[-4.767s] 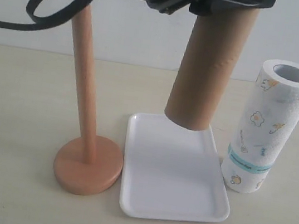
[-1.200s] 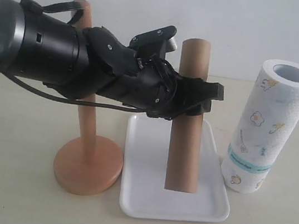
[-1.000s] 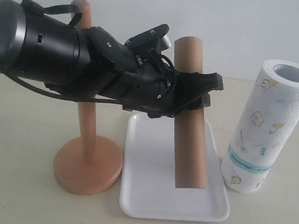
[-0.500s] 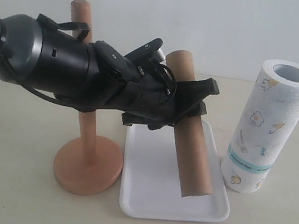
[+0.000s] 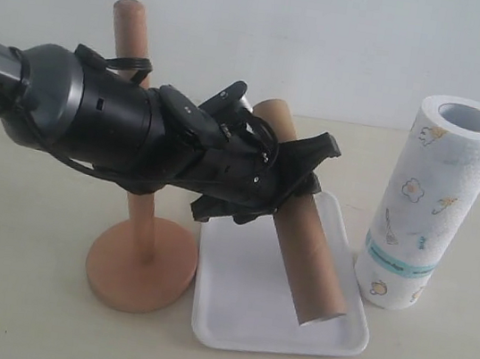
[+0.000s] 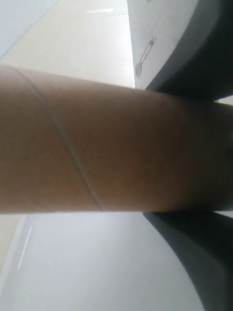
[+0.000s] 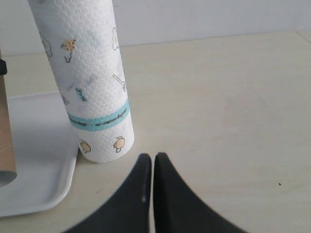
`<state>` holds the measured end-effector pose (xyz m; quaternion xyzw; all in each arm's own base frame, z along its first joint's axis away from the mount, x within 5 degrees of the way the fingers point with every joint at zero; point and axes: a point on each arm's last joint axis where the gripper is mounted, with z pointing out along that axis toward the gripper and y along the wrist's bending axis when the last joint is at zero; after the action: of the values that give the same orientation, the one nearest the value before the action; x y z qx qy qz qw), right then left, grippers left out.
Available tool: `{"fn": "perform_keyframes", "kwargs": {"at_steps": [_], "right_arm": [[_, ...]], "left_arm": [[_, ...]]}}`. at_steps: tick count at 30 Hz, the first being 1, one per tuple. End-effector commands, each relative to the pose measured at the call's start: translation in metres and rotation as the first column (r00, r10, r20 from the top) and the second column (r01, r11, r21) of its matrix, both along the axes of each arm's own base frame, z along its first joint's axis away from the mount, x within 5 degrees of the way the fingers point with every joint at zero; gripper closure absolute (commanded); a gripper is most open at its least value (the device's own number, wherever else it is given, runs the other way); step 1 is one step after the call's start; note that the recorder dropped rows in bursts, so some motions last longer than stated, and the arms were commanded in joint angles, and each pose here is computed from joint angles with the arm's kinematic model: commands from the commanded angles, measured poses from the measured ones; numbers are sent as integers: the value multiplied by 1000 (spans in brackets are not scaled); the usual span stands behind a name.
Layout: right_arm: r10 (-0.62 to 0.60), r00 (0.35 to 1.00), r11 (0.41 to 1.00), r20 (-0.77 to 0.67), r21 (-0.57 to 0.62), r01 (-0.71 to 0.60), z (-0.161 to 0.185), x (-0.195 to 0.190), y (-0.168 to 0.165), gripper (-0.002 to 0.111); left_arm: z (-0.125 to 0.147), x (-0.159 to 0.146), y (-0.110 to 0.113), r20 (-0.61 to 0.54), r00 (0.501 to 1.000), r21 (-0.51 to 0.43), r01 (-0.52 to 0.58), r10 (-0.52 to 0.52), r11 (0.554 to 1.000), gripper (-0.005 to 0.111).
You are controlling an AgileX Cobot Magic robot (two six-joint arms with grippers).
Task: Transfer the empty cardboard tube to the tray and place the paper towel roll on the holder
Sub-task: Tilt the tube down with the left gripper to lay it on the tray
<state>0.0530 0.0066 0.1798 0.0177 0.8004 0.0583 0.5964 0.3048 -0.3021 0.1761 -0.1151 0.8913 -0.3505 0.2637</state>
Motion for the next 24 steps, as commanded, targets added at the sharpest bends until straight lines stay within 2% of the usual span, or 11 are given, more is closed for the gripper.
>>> {"fn": "perform_keyframes", "kwargs": {"at_steps": [1, 10, 18, 24], "right_arm": [[-3, 1000, 1000, 11, -4, 3, 1, 0, 0, 107], [-3, 1000, 1000, 11, -4, 3, 1, 0, 0, 107], [-3, 1000, 1000, 11, -4, 3, 1, 0, 0, 107], [-3, 1000, 1000, 11, -4, 3, 1, 0, 0, 107]], "left_arm": [[-10, 1, 3, -16, 999, 11, -45, 45, 999, 103], [-17, 2, 3, -22, 999, 26, -48, 48, 999, 103], [-37, 2, 2, -57, 998, 61, -37, 41, 997, 103], [-40, 3, 2, -11, 1000, 113, 4, -3, 994, 103]]}}
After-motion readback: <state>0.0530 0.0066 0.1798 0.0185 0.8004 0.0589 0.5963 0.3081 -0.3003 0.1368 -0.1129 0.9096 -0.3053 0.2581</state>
